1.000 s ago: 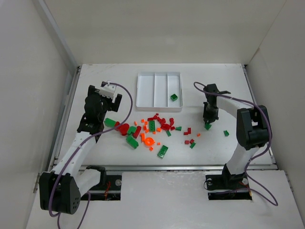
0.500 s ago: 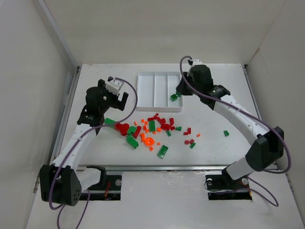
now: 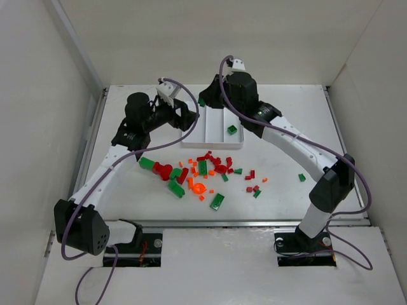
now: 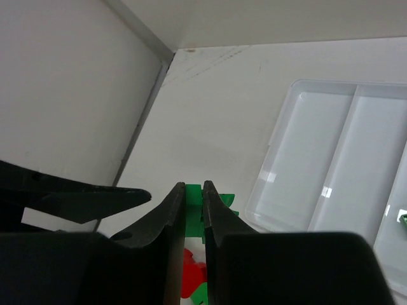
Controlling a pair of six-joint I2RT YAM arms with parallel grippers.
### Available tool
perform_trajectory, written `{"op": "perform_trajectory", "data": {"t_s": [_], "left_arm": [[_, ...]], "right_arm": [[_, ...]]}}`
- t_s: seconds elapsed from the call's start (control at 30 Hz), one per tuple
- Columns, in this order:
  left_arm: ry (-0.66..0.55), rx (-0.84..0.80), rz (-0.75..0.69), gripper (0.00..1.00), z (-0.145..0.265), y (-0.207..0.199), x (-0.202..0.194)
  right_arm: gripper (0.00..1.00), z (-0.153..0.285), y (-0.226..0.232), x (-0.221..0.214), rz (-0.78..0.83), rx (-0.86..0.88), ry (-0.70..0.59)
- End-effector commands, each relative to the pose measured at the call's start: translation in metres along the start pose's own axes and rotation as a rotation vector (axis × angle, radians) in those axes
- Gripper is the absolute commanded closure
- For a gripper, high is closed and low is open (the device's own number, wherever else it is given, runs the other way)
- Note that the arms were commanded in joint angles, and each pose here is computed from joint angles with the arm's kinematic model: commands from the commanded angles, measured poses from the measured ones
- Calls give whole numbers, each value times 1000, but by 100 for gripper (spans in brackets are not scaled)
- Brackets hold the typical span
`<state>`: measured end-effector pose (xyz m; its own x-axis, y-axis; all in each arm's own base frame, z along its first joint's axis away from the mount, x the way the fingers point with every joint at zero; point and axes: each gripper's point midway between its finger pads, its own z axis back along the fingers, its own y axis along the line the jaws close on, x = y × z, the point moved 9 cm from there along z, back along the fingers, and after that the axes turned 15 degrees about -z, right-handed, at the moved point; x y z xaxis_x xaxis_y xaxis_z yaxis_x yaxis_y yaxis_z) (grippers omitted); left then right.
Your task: Sort the legos into containers by color
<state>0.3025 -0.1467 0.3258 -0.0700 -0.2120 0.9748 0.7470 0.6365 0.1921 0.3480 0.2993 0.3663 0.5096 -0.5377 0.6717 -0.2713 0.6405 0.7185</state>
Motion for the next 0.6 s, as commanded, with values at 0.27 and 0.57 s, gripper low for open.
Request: {"op": "perform_trajectory", "data": {"t_s": [0.27, 0.57], "left_arm": [[-98, -29, 106, 27, -13, 3, 27], [-110, -37, 110, 67, -15, 5, 32]], "right_arm": [[100, 21, 34, -3, 24, 87, -33], [100, 19, 28, -9, 27, 73, -19]]}}
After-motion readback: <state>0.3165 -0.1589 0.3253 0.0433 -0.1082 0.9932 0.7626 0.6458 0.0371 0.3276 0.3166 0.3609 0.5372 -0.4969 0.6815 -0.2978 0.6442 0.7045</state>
